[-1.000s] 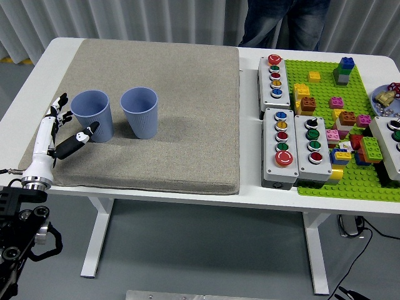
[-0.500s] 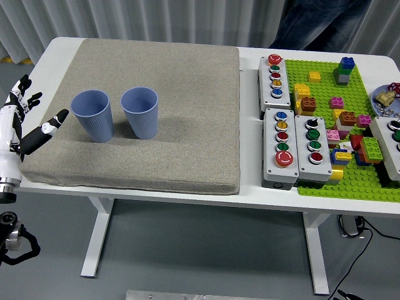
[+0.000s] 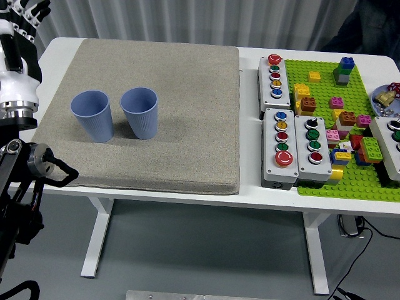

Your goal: Pick cup pour cup place

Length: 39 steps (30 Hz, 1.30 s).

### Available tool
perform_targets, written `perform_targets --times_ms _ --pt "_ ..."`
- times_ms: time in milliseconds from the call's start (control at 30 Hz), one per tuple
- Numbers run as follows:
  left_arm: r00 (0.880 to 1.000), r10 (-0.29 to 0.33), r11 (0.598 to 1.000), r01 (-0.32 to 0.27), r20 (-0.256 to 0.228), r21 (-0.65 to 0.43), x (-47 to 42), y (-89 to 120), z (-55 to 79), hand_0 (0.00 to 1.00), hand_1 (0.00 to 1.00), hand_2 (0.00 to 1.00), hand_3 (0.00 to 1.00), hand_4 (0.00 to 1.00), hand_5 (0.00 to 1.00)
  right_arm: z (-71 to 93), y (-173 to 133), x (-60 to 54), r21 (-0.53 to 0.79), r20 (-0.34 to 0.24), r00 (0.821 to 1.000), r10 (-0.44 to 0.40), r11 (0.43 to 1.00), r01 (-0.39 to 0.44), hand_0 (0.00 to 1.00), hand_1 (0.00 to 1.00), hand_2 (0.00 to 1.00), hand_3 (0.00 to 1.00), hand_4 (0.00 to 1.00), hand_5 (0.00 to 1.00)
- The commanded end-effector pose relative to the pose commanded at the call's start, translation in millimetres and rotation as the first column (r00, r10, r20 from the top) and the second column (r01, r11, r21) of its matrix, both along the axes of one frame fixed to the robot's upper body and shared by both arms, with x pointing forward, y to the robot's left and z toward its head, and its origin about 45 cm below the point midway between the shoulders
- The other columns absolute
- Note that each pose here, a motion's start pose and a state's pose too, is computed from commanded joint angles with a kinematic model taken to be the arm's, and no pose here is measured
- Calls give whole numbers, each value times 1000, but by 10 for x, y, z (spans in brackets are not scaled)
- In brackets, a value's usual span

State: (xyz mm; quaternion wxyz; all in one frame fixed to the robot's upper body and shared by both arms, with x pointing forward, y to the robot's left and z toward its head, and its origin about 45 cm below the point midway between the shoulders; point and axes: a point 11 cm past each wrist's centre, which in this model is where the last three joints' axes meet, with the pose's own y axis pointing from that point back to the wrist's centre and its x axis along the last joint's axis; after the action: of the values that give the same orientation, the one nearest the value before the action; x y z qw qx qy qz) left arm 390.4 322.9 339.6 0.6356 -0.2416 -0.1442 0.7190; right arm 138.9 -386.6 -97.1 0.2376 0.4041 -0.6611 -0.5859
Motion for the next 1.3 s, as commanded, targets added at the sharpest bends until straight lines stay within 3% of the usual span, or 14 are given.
perform_targets --times_ms 167,300,533,667,1033,1300 --pt "999 29 999 -29 30 -18 87 82 139 705 723 835 850 824 998 9 10 42 1 8 1000 -8 1000 8 764 697 706 603 170 298" --pt "997 66 997 -65 33 -31 139 241 169 714 728 839 854 811 998 10 27 61 4 7 1000 -6 1000 6 763 697 706 604 174 295" --pt "982 190 980 -190 -5 -58 155 734 68 720 735 844 858 821 998 10 31 65 3 6 1000 -8 1000 8 764 696 706 606 179 297" --pt "976 219 974 -220 -20 -56 158 875 30 720 735 844 858 821 998 12 27 70 3 7 1000 -9 1000 9 764 696 706 606 179 297" --pt "968 242 967 -246 -72 -65 194 1105 -104 743 746 858 871 798 998 4 35 51 2 4 1000 -9 1000 9 764 696 706 607 186 300" --pt "968 237 969 -242 -83 -54 187 1100 -139 740 746 857 869 799 998 -8 39 18 2 -2 1000 -8 1000 8 763 697 706 608 187 298"
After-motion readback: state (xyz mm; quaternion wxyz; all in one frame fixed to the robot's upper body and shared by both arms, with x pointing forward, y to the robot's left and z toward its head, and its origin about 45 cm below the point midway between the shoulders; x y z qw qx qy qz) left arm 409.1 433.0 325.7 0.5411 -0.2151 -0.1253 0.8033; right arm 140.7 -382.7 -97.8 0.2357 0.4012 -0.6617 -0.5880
